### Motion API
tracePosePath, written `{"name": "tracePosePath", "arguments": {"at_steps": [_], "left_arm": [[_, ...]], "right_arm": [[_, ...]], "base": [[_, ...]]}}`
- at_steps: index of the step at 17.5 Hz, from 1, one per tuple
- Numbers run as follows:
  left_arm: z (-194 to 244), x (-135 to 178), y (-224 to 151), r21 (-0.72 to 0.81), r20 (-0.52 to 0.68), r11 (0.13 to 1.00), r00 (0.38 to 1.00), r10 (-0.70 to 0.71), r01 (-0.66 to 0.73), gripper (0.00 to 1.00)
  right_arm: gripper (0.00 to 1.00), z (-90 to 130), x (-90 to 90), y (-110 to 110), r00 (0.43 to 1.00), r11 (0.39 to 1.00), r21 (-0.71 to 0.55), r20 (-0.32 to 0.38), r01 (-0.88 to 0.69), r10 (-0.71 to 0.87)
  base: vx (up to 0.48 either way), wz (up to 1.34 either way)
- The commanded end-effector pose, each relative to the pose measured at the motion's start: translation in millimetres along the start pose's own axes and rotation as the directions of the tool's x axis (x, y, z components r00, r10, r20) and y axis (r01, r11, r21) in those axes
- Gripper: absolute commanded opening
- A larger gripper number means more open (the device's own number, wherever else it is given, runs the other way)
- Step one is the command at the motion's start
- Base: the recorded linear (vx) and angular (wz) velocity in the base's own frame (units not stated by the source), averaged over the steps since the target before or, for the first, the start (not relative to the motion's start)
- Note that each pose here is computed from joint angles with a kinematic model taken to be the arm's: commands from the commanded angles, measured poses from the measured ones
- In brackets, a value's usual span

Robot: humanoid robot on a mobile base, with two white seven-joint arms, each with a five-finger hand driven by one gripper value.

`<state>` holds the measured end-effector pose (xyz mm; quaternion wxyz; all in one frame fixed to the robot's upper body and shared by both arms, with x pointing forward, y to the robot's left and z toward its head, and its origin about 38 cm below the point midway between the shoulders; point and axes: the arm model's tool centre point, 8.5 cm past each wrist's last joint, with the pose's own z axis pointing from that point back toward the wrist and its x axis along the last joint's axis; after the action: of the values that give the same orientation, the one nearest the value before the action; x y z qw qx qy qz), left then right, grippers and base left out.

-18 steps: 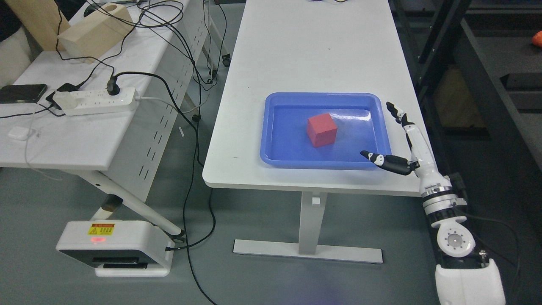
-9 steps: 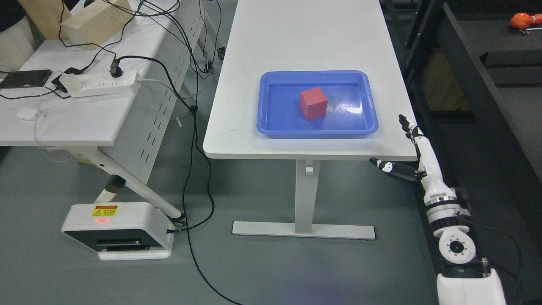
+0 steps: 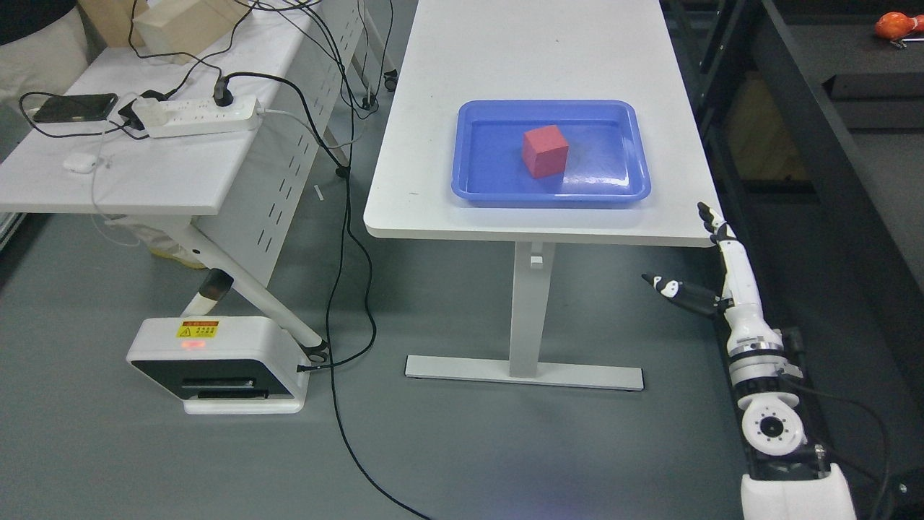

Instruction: Pick pink block from left shelf to tray

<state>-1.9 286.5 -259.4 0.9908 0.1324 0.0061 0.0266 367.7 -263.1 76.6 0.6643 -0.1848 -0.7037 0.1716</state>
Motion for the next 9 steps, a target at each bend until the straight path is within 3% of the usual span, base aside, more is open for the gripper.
{"name": "tracePosePath", "arguments": {"at_steps": [1, 9], "left_arm": [[-1.0, 25.5, 9.5, 0.014, 0.047, 1.000, 0.999, 0.008, -0.009, 1.00], [-1.0, 25.5, 9.5, 0.014, 0.047, 1.000, 0.999, 0.008, -0.009, 1.00]], "right_arm": [[0.99, -4.6, 1.6, -7.5, 0.976, 0.976, -0.015, 0.020, 0.217, -0.217], [0.99, 1.2, -6.2, 1.9, 0.973, 0.973, 0.011, -0.012, 0.229, -0.229]], "base": [[-0.097, 0.06], [-0.035, 0.00]]}}
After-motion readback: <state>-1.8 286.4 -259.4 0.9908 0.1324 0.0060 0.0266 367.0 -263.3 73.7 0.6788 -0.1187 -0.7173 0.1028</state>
